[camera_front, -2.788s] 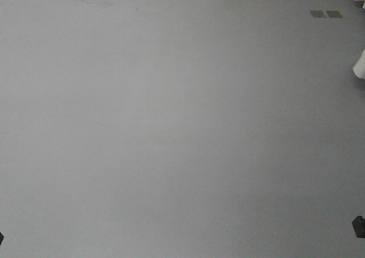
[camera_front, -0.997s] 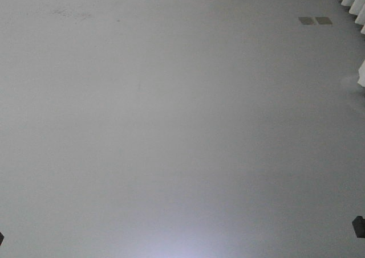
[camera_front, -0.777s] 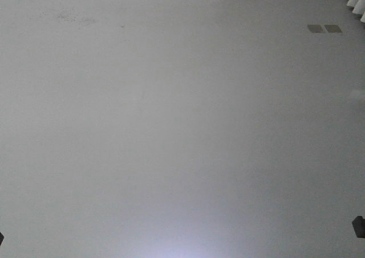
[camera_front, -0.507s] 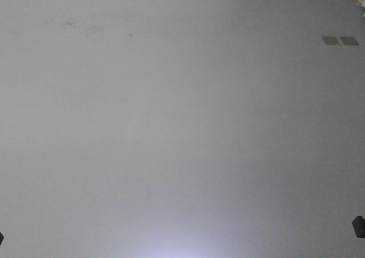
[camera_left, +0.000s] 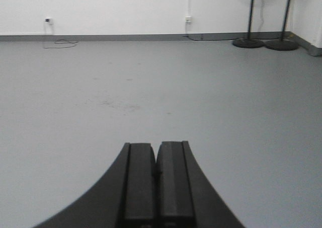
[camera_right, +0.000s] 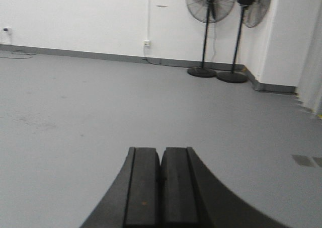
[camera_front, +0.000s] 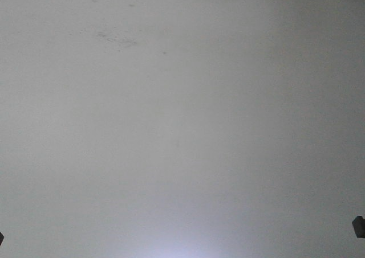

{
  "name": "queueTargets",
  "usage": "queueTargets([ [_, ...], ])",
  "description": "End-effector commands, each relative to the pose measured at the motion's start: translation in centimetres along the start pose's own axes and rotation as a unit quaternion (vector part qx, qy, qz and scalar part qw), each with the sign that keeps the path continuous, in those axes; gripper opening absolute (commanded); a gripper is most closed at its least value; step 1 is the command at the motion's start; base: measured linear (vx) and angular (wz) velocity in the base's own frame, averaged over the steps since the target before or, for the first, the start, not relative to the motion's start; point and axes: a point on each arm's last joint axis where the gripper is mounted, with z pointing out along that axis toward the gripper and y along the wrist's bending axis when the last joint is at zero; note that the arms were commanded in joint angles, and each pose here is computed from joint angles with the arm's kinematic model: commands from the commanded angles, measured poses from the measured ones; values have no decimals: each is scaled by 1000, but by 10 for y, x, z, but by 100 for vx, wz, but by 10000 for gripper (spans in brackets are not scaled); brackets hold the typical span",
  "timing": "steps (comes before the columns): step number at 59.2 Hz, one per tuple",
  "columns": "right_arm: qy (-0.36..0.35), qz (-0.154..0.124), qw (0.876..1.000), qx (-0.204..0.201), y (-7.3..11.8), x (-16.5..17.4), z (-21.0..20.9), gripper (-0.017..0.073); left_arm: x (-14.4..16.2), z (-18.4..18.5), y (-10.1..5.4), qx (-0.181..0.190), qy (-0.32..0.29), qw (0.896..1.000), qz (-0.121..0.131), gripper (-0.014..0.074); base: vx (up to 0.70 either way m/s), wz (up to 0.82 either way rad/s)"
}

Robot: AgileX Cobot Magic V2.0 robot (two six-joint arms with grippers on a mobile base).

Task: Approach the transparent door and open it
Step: 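Drive the base forward across the grey floor toward the glass door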

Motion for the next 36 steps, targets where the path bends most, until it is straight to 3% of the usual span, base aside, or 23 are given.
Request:
queueTargets([
  [1, -44, -7, 999, 1, 0, -4, -1, -8, 2, 1, 0, 2, -32, 999, -8, -6, 57, 36],
  [36, -44, -7, 999, 1, 0, -4, -1, -8, 2, 1, 0, 2, -32, 999, -8, -6, 60, 37],
])
